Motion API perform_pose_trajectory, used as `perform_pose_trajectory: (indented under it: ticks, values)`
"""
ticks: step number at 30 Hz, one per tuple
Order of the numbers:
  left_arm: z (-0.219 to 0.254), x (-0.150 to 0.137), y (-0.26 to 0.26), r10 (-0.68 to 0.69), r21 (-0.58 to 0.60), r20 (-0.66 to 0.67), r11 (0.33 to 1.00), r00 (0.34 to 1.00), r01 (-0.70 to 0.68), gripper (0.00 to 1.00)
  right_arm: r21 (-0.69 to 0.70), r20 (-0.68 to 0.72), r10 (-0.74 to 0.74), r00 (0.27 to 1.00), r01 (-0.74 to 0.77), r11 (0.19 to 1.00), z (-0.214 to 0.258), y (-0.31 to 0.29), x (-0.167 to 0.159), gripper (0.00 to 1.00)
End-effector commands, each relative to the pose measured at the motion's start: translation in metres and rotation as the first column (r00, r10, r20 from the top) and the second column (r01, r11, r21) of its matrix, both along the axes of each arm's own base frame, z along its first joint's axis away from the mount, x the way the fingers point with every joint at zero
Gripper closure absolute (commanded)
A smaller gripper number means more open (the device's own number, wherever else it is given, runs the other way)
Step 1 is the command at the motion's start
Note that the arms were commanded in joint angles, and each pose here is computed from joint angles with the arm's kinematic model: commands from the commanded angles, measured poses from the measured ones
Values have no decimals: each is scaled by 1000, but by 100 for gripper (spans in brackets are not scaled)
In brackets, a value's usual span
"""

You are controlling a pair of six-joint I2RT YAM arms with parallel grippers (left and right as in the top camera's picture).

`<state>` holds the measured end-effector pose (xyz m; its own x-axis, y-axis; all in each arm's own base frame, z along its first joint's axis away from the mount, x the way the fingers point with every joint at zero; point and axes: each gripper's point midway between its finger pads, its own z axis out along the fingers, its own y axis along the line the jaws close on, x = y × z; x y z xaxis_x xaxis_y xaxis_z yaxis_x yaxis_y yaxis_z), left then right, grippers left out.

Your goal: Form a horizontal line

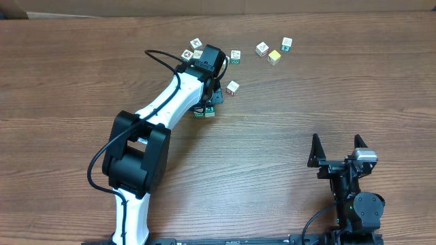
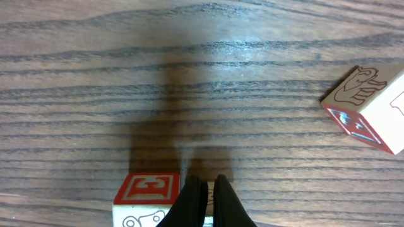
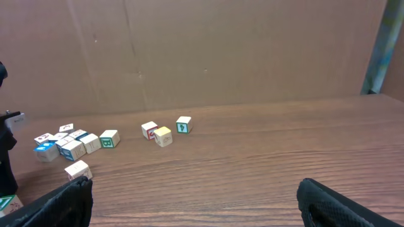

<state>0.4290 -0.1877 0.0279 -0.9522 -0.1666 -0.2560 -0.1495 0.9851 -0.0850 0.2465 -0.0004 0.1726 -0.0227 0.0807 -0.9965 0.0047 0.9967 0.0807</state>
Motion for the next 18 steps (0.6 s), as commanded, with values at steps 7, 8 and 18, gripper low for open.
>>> perform_pose_trajectory:
  ticks: [7,8,18]
  values:
    - [-8,-12,-2,-35,1,-44,999,998,35,96,-4,1,9,1000,-9,1000,-3,2,0,0]
    - [-8,-12,-2,-35,1,-44,999,998,35,96,-4,1,9,1000,-9,1000,-3,2,0,0]
    - [0,-10,-2,-45,7,-32,999,999,45,96,-4,1,9,1000,-9,1000,-3,2,0,0]
